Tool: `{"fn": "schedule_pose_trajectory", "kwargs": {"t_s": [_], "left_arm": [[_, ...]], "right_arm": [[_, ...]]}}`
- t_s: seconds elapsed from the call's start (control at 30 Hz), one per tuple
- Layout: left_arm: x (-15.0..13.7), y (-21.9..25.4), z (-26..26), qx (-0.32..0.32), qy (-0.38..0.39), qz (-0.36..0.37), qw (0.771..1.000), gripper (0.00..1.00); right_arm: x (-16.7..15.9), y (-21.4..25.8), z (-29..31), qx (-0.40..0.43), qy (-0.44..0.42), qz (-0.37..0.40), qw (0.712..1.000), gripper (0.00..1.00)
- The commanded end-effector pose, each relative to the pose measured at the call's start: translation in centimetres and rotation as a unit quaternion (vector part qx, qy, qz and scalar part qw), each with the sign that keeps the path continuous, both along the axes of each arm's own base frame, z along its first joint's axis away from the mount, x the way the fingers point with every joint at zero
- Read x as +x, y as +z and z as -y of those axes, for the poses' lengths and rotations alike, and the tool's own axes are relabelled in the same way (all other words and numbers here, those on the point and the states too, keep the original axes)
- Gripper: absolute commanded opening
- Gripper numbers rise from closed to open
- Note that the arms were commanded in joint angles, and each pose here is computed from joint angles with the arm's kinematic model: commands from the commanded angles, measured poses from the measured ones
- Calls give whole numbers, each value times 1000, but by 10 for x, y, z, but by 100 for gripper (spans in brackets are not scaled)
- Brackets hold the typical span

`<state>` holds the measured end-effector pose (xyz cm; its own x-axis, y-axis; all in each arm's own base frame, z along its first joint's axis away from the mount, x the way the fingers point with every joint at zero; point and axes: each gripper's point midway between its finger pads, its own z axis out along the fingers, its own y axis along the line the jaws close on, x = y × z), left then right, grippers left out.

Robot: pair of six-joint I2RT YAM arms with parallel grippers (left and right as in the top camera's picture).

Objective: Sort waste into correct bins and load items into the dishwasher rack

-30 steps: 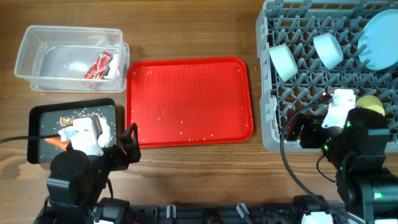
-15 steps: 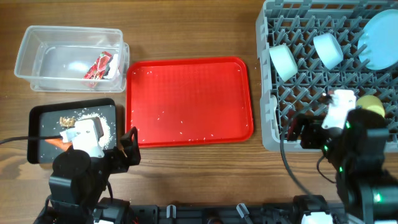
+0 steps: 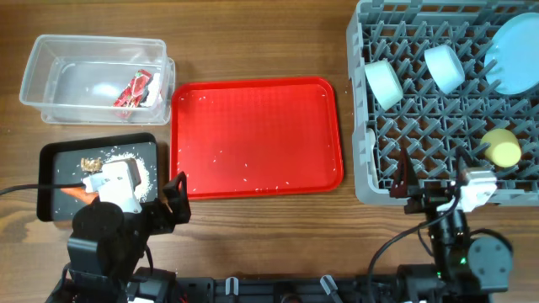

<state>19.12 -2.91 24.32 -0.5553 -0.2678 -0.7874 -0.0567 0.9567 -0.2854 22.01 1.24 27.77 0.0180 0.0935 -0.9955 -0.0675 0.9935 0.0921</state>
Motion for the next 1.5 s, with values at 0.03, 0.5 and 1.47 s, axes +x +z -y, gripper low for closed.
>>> {"fn": "schedule_pose_trajectory", "kwargs": {"t_s": [0.03, 0.5, 1.47], "left_arm": [[0, -1, -2, 9, 2, 2, 1000, 100], [0, -1, -2, 9, 2, 2, 1000, 100], [0, -1, -2, 9, 2, 2, 1000, 100]], "right_arm": [[3, -10, 3, -16, -11, 53, 998, 100], [22, -61, 4, -71, -18, 61, 995, 100], [26, -102, -2, -72, 4, -5, 997, 100]]}}
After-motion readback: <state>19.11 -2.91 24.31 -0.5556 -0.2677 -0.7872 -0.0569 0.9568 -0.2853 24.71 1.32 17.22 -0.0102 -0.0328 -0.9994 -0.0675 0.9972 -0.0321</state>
